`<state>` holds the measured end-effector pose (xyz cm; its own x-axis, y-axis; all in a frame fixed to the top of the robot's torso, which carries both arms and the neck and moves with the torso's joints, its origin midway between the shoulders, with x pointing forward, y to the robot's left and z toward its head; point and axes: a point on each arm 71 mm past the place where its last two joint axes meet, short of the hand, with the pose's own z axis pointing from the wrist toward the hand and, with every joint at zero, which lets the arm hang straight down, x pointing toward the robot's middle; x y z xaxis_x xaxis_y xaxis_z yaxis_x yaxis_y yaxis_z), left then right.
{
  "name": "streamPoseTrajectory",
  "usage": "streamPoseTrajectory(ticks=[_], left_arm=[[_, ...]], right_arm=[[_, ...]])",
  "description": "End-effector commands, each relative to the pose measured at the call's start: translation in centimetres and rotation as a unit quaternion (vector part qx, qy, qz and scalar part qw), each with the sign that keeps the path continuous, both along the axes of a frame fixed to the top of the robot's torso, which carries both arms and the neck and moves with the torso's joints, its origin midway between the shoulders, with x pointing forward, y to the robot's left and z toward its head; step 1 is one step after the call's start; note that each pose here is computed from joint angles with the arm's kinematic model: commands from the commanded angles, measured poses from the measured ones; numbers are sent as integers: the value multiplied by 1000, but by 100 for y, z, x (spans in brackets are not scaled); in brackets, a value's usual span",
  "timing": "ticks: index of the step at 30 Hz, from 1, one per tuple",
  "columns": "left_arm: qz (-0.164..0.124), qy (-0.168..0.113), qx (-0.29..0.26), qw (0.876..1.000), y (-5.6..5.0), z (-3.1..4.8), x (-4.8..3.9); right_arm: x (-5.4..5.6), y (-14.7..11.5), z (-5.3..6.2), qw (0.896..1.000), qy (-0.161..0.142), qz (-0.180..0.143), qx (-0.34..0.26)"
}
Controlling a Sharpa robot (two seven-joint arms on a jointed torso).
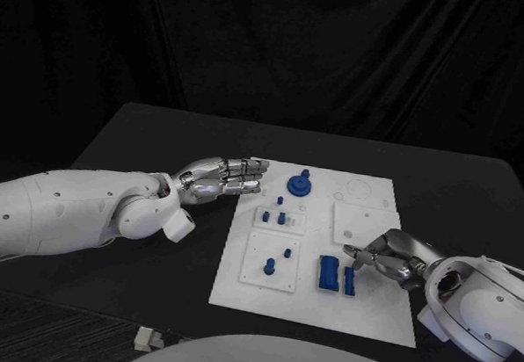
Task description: Assemble the parts on the task board
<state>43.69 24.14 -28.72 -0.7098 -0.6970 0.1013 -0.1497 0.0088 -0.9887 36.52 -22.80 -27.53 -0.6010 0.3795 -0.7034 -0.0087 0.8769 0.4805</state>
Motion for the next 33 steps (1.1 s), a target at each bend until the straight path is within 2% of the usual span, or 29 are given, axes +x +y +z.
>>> streamPoseTrajectory(ticks=[1,5,9,22,27,30,33], left_arm=[[-2,-4,-13,1000,-11,13,-6],[-2,-3,-13,1000,-10,11,-7],[-2,-3,-13,1000,-9,10,-7],[2,-12,-21,1000,4,26,-10],[12,-31,-34,999,22,68,-22],[24,-50,-44,997,49,111,-42],[41,-73,-53,995,94,168,-77]], right_arm=[[-35,2,-47,1000,14,5,-22],[-33,5,-39,1000,8,5,-22],[-29,20,-6,1000,-12,8,-15],[-69,85,198,992,-123,34,12],[-111,74,333,984,-172,35,41],[-98,69,479,975,-209,32,67],[-29,48,674,963,-249,19,100]])
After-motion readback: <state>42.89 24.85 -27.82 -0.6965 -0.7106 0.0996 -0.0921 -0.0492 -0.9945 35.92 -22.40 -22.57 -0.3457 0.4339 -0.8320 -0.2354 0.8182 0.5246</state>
